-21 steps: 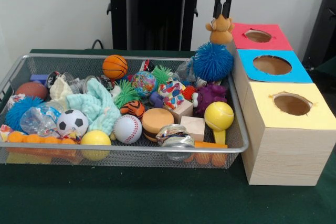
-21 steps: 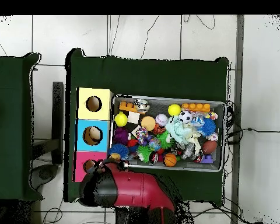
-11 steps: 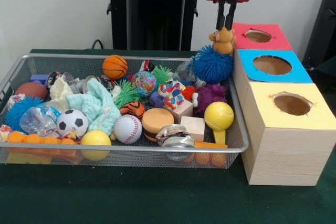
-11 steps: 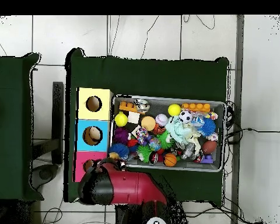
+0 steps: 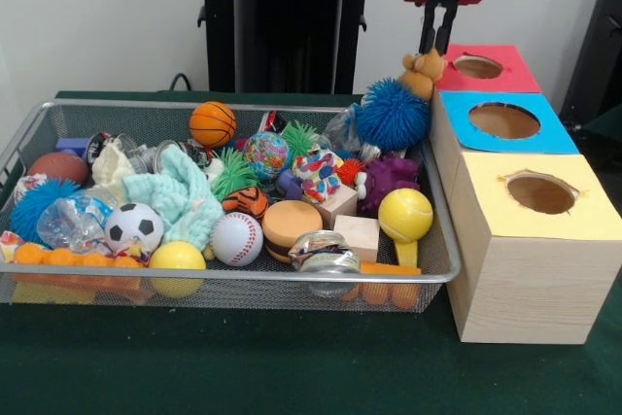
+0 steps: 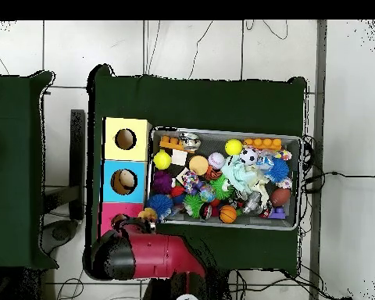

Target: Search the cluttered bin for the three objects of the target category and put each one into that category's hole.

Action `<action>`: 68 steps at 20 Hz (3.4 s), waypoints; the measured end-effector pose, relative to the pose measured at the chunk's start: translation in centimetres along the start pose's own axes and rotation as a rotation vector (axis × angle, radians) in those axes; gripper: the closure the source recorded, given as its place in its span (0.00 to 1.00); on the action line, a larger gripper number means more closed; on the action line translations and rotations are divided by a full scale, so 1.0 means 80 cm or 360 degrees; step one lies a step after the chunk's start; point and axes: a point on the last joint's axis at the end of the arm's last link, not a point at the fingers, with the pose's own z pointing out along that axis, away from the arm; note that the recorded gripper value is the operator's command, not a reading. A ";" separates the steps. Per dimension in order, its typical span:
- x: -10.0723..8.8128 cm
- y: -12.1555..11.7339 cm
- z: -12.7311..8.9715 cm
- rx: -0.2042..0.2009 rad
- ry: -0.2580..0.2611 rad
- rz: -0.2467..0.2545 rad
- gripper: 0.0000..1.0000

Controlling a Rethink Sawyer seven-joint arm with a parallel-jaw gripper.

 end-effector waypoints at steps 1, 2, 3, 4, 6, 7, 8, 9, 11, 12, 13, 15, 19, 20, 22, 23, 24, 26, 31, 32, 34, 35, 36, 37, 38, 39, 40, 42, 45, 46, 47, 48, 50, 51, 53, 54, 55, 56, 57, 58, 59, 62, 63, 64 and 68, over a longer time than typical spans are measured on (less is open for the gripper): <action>0.001 0.001 -0.001 0.0002 -0.0001 -0.0001 1.00; 0.002 0.003 -0.002 0.0004 -0.0002 -0.0001 1.00; 0.003 0.004 -0.003 0.0007 -0.0003 -0.0002 1.00; 0.006 0.008 -0.005 0.0012 -0.0004 -0.0001 1.00; 0.012 0.016 -0.010 0.0025 -0.0007 -0.0002 1.00; 0.015 0.019 -0.012 0.0032 -0.0009 -0.0003 1.00; 0.018 0.022 -0.014 0.0039 -0.0012 -0.0005 1.00; 0.019 0.023 -0.016 0.0044 -0.0015 -0.0005 1.00; 0.021 0.024 -0.020 0.0053 -0.0023 -0.0003 1.00; 0.021 0.024 -0.021 0.0056 -0.0026 -0.0002 1.00; 0.022 0.024 -0.024 0.0060 -0.0032 0.0004 1.00; 0.023 0.023 -0.028 0.0064 -0.0037 0.0013 1.00; 0.023 0.011 -0.039 0.0070 -0.0046 0.0054 1.00; 0.023 0.009 -0.041 0.0070 -0.0046 0.0060 1.00; 0.022 -0.002 -0.048 0.0070 -0.0047 0.0091 1.00; 0.020 -0.007 -0.051 0.0070 -0.0048 0.0106 1.00; 0.019 -0.010 -0.053 0.0069 -0.0048 0.0116 1.00; 0.015 -0.027 -0.063 0.0070 -0.0050 0.0165 1.00; 0.012 -0.051 -0.077 0.0070 -0.0042 0.0234 1.00; 0.011 -0.058 -0.080 0.0067 -0.0038 0.0255 1.00; 0.011 -0.063 -0.082 0.0065 -0.0031 0.0270 1.00; 0.011 -0.065 -0.083 0.0065 -0.0028 0.0277 1.00; 0.011 -0.065 -0.083 0.0064 -0.0026 0.0278 1.00; 0.011 -0.065 -0.083 0.0064 -0.0023 0.0277 1.00; 0.011 -0.065 -0.083 0.0063 -0.0021 0.0276 1.00; 0.012 -0.063 -0.084 0.0062 -0.0018 0.0273 1.00; 0.012 -0.061 -0.084 0.0061 -0.0014 0.0268 1.00; 0.014 -0.057 -0.085 0.0059 -0.0010 0.0256 1.00; 0.015 -0.047 -0.086 0.0057 -0.0006 0.0230 1.00; 0.016 -0.042 -0.086 0.0056 -0.0005 0.0217 1.00; 0.017 -0.038 -0.086 0.0056 -0.0006 0.0206 1.00; 0.017 -0.035 -0.087 0.0055 -0.0007 0.0197 1.00; 0.019 -0.029 -0.087 0.0055 -0.0008 0.0179 1.00; 0.020 -0.023 -0.087 0.0054 -0.0009 0.0164 1.00; 0.021 -0.018 -0.087 0.0054 -0.0009 0.0149 1.00; 0.022 -0.016 -0.087 0.0053 -0.0009 0.0145 1.00; 0.022 -0.013 -0.088 0.0051 -0.0010 0.0141 1.00; 0.022 -0.012 -0.088 0.0051 -0.0010 0.0138 1.00; 0.023 -0.009 -0.087 0.0050 -0.0007 0.0132 1.00; 0.024 -0.007 -0.086 0.0050 -0.0005 0.0127 1.00; 0.025 -0.005 -0.085 0.0051 0.0000 0.0120 1.00; 0.029 0.004 -0.080 0.0052 0.0016 0.0096 1.00; 0.031 0.008 -0.077 0.0053 0.0025 0.0083 1.00; 0.033 0.010 -0.076 0.0053 0.0030 0.0077 1.00; 0.037 0.016 -0.068 0.0055 0.0054 0.0064 1.00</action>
